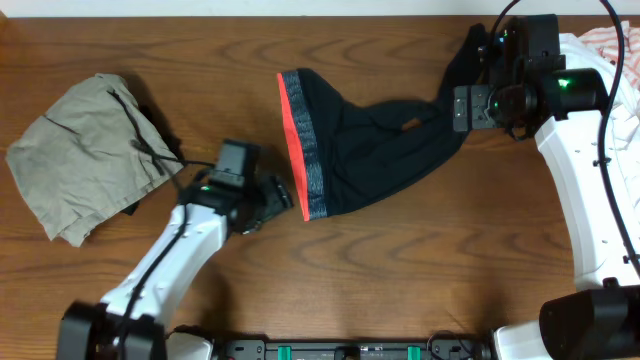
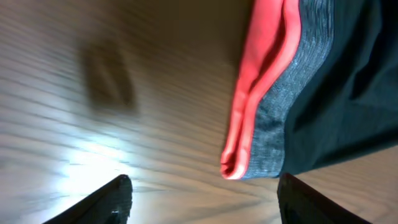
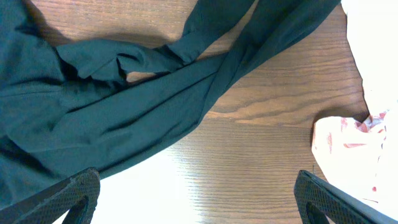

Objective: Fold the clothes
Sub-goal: 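Grasp the red waistband edge with the left gripper, then stretch the leggings flat, left gripper pulling waistband left, right holding legs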

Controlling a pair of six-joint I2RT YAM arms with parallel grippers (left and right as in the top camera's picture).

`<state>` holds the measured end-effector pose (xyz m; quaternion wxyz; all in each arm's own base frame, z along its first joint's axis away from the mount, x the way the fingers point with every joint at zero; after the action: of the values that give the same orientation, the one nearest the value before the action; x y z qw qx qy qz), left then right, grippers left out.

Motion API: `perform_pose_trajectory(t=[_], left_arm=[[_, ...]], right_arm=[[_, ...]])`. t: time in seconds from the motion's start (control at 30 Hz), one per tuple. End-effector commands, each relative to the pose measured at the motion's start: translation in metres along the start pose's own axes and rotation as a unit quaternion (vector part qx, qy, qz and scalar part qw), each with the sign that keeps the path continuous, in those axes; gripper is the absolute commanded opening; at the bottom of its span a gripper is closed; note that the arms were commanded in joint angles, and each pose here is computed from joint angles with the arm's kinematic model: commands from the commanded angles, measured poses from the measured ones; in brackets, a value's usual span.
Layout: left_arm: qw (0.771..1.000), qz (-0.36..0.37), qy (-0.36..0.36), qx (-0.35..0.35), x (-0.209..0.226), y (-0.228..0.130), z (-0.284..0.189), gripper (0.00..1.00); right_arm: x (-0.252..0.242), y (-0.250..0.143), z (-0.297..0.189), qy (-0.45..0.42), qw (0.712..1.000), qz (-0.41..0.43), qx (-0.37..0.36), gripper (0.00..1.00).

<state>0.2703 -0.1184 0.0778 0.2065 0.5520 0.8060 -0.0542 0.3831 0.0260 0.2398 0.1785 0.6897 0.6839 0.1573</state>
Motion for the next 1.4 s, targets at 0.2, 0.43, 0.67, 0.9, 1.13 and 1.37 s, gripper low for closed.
perform_pose_trajectory(t=[0.2,0.43,0.67,0.9,1.13,1.37], left_arm=[[0.999,-0.037,-0.006,0.031,-0.021,-0.019,0.049,0.80],[0.995,-0.066,-0.013,0.072,-0.022,-0.029,0.077,0.74],[0.994,-0.066,-0.024,0.083,-0.025,-0.032,0.080,0.06],[0.996,-0.042,-0.033,0.070,-0.026,-0.025,0.068,0.06],[1.000,-0.030,0.001,-0.003,0.004,0.003,0.008,0.06],[0.992,-0.008,0.104,-0.077,0.060,0.020,-0.046,0.06]], right_arm=[[0.002,-0.004,0.001,0.012,1.000,-0.001,0.013,0.97],[0.002,-0.004,0.001,0.011,1.000,-0.001,0.013,0.97],[0.002,-0.004,0.001,0.012,1.000,-0.001,0.013,0.97],[0.002,-0.005,0.001,0.011,1.000,-0.001,0.014,0.97],[0.002,-0.005,0.001,0.011,1.000,-0.001,0.015,0.97],[0.002,-0.006,0.001,0.011,1.000,0.002,0.016,0.93]])
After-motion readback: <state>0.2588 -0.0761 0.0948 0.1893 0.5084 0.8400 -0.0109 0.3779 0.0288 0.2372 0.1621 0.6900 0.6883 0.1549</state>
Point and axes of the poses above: each gripper's point midway between its finger pads, its own z axis out along the fingers, its own x axis along the line the jaws close on, y = z × x, the point moved 3 cm from there along -z, back along the fingers, and after that the axes turned 3 degrees about z, right-handed, at the moved point
